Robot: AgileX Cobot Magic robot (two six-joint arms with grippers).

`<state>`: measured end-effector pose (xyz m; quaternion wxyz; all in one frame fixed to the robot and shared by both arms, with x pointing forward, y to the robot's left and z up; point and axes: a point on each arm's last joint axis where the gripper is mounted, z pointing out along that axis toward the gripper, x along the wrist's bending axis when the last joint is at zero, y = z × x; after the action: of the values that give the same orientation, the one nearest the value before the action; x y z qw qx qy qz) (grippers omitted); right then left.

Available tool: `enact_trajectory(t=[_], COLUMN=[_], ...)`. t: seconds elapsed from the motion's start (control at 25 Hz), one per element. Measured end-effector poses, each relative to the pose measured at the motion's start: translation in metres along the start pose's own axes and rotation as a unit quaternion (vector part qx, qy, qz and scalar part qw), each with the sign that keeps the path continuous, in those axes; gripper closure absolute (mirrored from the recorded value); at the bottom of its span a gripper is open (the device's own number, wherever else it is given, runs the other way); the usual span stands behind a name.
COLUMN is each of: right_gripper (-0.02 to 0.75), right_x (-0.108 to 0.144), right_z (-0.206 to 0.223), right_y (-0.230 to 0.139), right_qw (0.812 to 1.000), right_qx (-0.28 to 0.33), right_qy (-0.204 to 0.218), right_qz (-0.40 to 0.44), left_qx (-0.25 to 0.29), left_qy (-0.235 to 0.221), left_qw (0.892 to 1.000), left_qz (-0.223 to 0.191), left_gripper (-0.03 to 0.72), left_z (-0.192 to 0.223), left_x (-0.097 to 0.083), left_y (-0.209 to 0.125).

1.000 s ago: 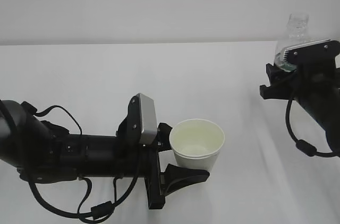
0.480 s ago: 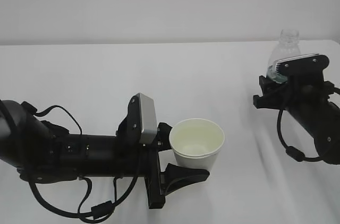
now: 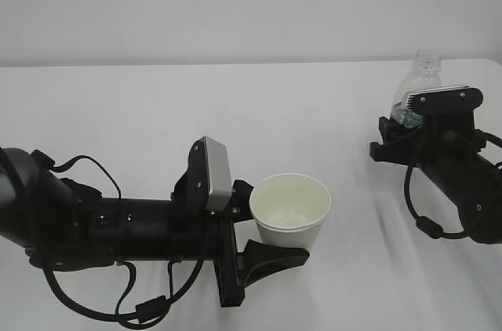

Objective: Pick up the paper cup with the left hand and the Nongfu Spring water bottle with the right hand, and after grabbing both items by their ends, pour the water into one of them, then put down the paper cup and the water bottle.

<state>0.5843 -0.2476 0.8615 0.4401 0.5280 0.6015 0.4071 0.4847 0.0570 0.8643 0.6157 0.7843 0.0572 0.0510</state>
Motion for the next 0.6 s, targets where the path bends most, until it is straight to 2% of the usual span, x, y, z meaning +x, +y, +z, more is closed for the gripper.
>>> enact_trajectory(t=[0.6], right_gripper=[0.247], right_x=[0.001], right_z=[0.003], right_y=[-0.014], right_qw=[1.0], right_qx=[0.017], right_qy=[0.001], right_qz=[-0.002], left_qx=[0.0], left_qy=[0.001], left_qw=[1.0], left_qz=[0.0], left_gripper=[0.211], left_z=[0.0], left_x=[0.0], left_y=[0.0])
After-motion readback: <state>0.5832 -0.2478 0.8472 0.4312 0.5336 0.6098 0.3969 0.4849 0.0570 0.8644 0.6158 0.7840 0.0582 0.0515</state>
